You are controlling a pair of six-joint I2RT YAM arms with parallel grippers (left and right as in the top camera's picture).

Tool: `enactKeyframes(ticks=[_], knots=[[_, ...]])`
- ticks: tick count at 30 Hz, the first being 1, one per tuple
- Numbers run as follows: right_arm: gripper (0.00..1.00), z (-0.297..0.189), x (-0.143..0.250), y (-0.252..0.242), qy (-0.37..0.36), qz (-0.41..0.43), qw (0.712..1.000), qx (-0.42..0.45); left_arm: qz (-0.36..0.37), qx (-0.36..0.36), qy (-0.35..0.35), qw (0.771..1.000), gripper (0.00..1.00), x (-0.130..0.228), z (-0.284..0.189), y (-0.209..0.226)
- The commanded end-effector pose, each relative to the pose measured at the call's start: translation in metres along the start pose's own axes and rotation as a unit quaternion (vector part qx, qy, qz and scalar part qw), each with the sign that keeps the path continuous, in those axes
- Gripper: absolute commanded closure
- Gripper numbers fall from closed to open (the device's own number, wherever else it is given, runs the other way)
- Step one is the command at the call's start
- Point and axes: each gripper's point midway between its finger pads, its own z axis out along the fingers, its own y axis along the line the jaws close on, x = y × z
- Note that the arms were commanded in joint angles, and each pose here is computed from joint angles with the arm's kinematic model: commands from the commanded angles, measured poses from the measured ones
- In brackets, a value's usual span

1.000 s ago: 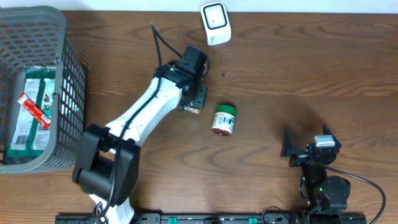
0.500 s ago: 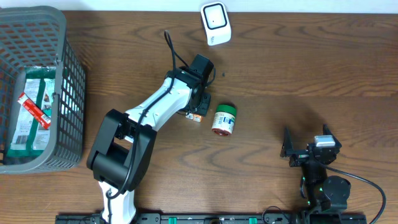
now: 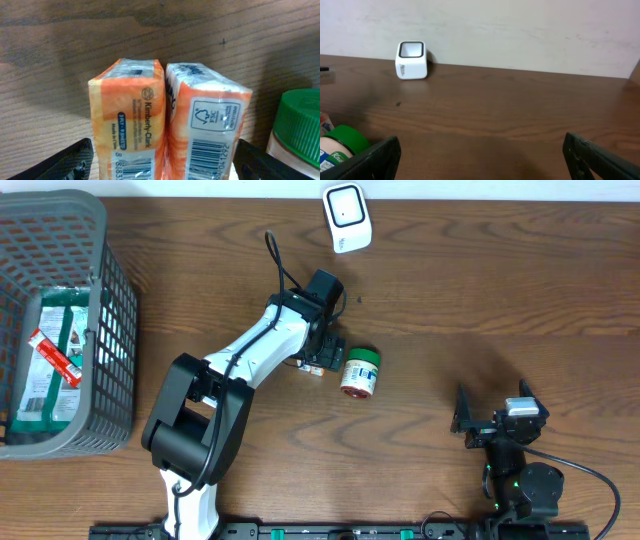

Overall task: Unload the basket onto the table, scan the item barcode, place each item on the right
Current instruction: 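Hold the orange boxes' barcode under the scanner, then lower them, then release the orange boxes beside the jar and return the left gripper to the basket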

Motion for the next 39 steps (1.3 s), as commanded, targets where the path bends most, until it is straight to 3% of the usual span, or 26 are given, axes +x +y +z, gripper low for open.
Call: enactKeyframes(ticks=[1, 14, 19, 26, 39], knots=[[0.01, 0.000, 0.000, -0.002, 0.000, -0.006, 1.000, 0.004, 0.006, -0.021, -0.046, 0.999, 0.10, -0.020, -0.032, 0.005], [0.01, 0.000, 0.000, -0.002, 0.000, -0.006, 1.000, 0.004, 0.007, -0.074, -0.193, 0.978, 0.09, -0.044, -0.184, 0.060], [0.01, 0.000, 0.000, -0.002, 0.000, -0.006, 1.000, 0.004, -0.051, -0.096, -0.241, 0.965, 0.09, -0.037, -0.244, 0.115], [0.01, 0.000, 0.000, -0.002, 0.000, -0.006, 1.000, 0.004, -0.144, -0.149, -0.315, 0.926, 0.09, -0.010, -0.327, 0.198], [0.01, 0.000, 0.000, -0.002, 0.000, -0.006, 1.000, 0.004, -0.238, -0.255, -0.323, 0.880, 0.08, 0.056, -0.371, 0.309]])
